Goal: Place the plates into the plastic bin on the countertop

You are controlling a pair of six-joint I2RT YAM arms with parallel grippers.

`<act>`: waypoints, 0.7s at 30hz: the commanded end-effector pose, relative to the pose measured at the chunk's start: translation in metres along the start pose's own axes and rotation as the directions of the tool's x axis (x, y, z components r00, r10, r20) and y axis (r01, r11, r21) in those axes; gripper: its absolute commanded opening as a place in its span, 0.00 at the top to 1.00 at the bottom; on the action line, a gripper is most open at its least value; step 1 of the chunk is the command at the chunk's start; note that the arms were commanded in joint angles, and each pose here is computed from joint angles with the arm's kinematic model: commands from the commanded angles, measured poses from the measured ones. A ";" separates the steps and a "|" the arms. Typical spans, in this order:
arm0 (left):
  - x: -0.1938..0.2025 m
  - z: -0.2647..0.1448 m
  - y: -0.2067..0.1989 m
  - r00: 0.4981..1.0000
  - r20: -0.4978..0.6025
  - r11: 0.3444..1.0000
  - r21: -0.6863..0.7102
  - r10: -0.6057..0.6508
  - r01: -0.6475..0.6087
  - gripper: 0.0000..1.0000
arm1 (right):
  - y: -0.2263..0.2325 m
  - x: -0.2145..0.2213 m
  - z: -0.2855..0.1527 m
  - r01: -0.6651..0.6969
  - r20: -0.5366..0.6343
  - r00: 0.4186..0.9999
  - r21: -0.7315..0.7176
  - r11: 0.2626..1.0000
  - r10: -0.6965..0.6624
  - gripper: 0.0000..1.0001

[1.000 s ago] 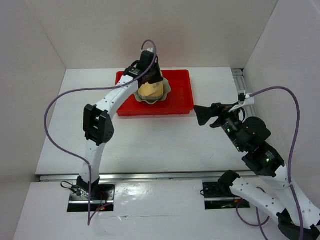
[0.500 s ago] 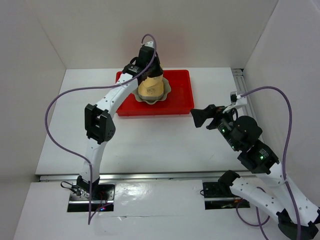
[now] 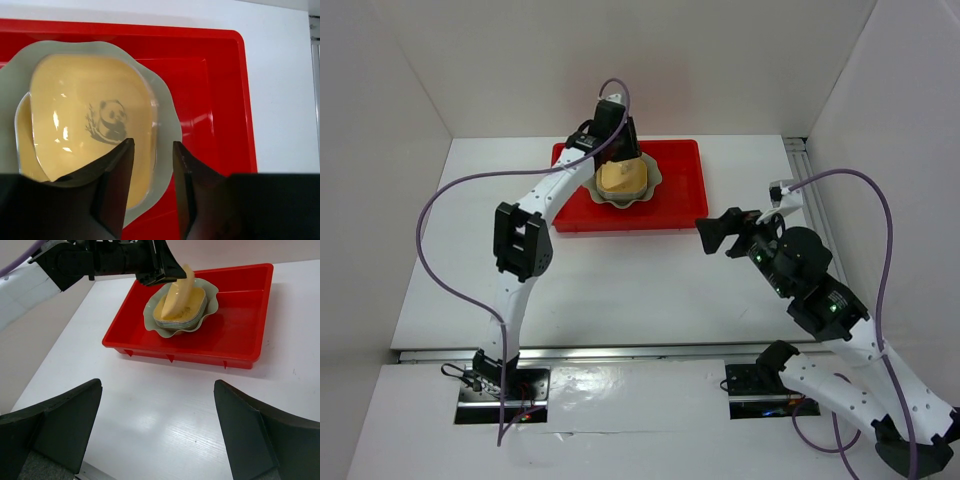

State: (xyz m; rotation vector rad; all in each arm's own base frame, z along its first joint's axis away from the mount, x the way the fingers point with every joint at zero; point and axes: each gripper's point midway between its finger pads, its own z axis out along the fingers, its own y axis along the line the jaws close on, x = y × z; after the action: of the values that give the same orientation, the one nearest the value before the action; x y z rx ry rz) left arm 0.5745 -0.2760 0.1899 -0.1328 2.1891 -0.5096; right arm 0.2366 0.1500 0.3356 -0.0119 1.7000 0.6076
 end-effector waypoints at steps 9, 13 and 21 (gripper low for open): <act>-0.031 -0.050 -0.022 0.994 0.091 0.997 0.041 0.059 -0.063 0.27 | 0.009 -0.008 0.010 -0.007 0.032 0.999 -0.033 0.999 0.008 0.00; -0.056 -0.103 -0.024 0.989 0.139 0.998 0.013 0.055 -0.058 0.13 | 0.000 -0.014 0.010 -0.004 0.040 0.999 0.031 1.000 0.003 0.00; -0.014 -0.243 0.021 0.988 0.136 0.990 -0.130 0.069 -0.051 0.00 | -0.023 -0.035 -0.003 0.078 0.002 0.997 0.192 0.978 -0.080 0.00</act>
State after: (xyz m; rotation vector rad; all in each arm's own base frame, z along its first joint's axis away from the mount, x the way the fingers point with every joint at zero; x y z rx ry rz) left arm 0.4375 -0.2013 0.3081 -0.1361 2.1078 -0.3812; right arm 0.2544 0.1389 0.3391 0.0321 1.7607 0.4603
